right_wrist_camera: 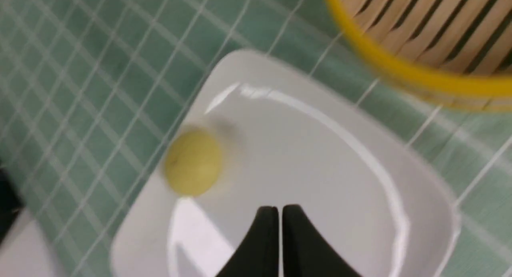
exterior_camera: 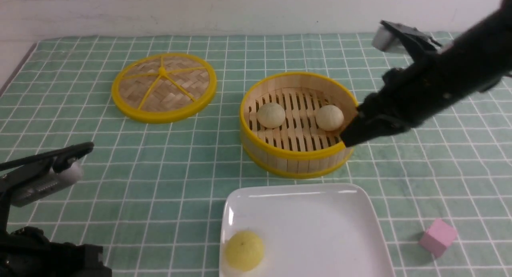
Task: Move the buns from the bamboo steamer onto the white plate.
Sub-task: 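Reach toward a bun in the bamboo steamer with the right gripper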
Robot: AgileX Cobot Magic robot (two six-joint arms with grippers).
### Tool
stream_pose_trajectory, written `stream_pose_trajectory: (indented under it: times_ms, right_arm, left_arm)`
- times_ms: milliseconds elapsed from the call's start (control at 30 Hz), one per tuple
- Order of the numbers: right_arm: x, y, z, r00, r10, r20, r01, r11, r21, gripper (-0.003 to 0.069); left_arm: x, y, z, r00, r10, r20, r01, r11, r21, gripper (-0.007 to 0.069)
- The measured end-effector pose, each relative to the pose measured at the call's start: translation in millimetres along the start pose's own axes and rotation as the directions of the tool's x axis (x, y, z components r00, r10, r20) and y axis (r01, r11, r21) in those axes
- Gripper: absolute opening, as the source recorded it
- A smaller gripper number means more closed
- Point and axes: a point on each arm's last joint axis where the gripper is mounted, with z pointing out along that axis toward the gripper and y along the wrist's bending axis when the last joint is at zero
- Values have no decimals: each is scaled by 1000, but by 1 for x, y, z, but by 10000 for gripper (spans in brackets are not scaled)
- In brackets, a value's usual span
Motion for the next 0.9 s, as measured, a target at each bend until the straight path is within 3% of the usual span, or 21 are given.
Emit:
stream_pose_trajectory:
  times_ms: [167, 333, 533, 733, 833, 900]
  right_arm:
    - [-34, -23, 41, 997, -72, 24, 67, 980, 188, 168]
    - [-47, -51, 66, 991, -125, 54, 99, 933, 345, 304]
    - [-43, -71, 94, 988, -153, 15, 135, 907, 398, 344]
    - [-36, -86, 120, 991, -135, -21, 132, 907, 399, 304]
    - [-36, -87, 122, 991, -135, -21, 132, 908, 399, 200]
    - [-37, -85, 120, 992, -121, -17, 118, 914, 388, 45]
  left_arm:
    - [-1, 0, 0, 1000, 0, 8, 0, 1000, -2, 22]
    - [-2, 0, 0, 1000, 0, 27, 0, 1000, -5, 23]
    - [-4, 1, 0, 999, 0, 39, 1, 1000, -8, 34]
    - [-4, 1, 0, 999, 0, 40, 1, 1000, -8, 40]
    - [-4, 1, 0, 999, 0, 40, 1, 1000, -8, 43]
    - [-3, 1, 0, 999, -1, 39, 1, 1000, -8, 45]
